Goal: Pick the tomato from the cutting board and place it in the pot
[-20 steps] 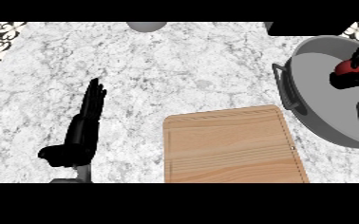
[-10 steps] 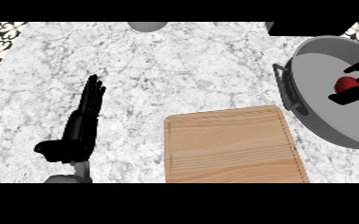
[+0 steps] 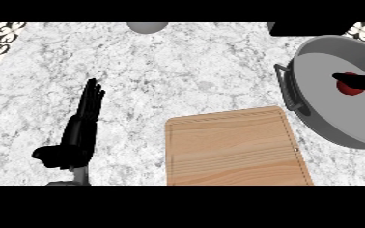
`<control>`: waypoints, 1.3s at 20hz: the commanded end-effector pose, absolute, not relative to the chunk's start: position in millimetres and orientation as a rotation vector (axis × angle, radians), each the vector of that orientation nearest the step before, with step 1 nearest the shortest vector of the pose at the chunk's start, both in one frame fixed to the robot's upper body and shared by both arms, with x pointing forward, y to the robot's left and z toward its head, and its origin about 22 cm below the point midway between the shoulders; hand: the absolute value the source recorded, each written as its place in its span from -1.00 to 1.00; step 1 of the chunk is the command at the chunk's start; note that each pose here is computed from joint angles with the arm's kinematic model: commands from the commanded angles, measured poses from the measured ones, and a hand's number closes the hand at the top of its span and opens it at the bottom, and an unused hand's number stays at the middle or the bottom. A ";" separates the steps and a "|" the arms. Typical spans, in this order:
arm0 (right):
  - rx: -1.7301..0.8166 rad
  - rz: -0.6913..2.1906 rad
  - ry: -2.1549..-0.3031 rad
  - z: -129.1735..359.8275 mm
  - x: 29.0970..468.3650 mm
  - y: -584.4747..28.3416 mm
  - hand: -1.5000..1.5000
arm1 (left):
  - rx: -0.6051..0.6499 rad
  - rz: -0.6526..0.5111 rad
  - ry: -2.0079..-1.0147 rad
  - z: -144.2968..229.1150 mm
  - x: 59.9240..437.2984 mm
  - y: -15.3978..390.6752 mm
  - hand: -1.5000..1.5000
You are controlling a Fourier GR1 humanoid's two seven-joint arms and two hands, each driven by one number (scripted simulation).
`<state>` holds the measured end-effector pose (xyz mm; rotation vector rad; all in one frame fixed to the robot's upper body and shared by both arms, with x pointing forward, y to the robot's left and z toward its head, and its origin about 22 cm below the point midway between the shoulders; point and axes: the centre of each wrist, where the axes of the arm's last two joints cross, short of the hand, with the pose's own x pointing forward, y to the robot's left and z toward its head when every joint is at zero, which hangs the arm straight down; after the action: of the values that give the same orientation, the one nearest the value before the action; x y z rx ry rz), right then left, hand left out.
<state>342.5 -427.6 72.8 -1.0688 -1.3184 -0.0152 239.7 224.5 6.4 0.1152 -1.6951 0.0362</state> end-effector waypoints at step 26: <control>-1.089 -0.467 -1.533 74.9 214.6 -588.6 -1.00 | 0.102 0.031 -1.722 13.2 248.7 230.7 0.00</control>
<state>215.6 -580.2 66.8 -1.0623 -1.5217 -0.4200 240.5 228.0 4.9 0.1032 -1.7075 0.0356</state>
